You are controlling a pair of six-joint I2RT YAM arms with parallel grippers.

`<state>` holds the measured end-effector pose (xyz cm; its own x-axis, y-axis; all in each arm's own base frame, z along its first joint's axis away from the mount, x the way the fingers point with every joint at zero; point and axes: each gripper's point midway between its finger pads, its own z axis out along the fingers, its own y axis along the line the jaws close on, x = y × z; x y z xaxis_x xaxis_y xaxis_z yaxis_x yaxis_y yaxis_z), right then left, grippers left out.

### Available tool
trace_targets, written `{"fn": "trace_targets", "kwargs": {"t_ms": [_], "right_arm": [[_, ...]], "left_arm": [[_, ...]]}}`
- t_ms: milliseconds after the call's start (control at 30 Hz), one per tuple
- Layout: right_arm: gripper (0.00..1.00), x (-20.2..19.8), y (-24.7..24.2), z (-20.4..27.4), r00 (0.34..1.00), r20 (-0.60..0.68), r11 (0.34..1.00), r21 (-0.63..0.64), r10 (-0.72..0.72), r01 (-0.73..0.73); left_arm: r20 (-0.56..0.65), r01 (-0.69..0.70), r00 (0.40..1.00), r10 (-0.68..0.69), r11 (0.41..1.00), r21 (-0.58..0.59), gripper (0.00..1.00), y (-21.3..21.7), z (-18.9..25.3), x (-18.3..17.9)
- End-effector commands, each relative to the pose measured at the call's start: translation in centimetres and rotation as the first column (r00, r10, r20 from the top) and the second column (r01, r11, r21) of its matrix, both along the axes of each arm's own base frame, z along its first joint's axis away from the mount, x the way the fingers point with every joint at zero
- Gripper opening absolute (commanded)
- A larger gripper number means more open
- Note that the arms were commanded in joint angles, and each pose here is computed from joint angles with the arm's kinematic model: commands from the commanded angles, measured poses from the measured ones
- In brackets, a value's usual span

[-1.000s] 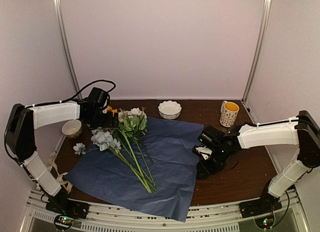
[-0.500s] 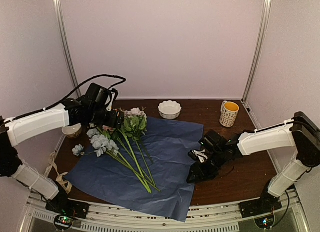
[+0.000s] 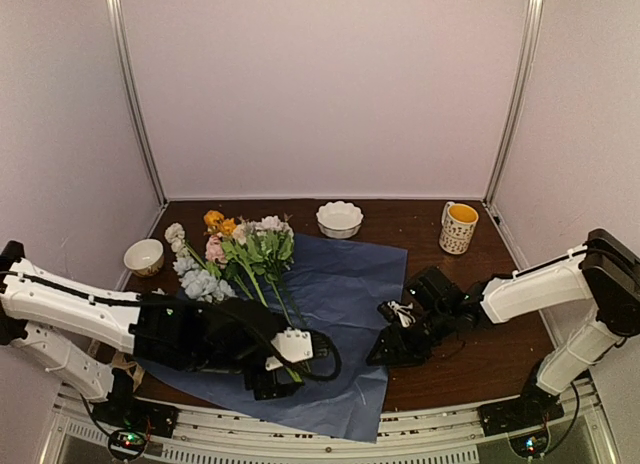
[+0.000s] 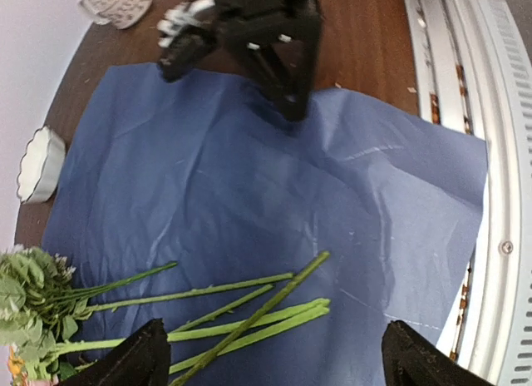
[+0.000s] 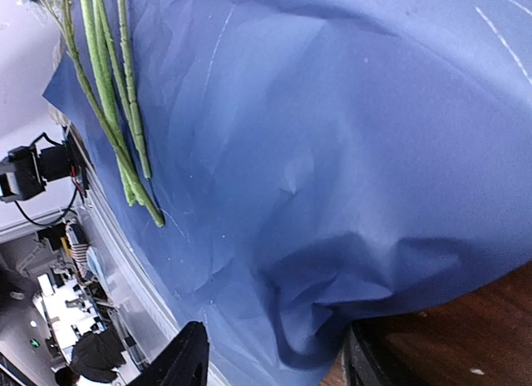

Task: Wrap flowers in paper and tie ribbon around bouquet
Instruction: Adjust the fake flower with the flattened wrapping paper, then pick up the bottom corner of the flattened wrapping paper from the center of the board.

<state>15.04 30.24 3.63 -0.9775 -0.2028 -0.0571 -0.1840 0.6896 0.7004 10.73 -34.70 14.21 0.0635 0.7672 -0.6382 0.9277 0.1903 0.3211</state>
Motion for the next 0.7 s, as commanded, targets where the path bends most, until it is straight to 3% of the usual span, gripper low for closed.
{"fn": "trace_targets", "kwargs": {"t_ms": [0, 400, 567, 667], "right_arm": [[0.56, -0.7, 0.4, 1.1, 0.999, 0.006, 0.996, 0.076, -0.035, 0.035], [0.53, -1.6, 2.5, 3.5, 0.998, 0.058, 0.986, 0.166, -0.016, 0.006], [0.45, -1.5, 2.8, 3.6, 0.997, 0.07, 0.988, 0.15, 0.014, -0.025], [0.34, -1.7, 2.9, 3.7, 0.998, 0.061, 0.988, 0.151, 0.02, -0.029]], "left_arm": [[0.14, 0.104, 0.983, -0.122, 0.986, 0.131, 0.92, -2.7, -2.5, -1.7], [0.124, 0.139, 0.98, -0.155, 0.982, 0.128, 0.93, -4.8, -3.6, -3.3], [0.12, 0.135, 0.981, -0.152, 0.981, 0.139, 0.94, -4.8, -4.0, -3.3], [0.115, 0.136, 0.981, -0.155, 0.978, 0.159, 0.95, -4.9, -4.3, -3.3]]}}
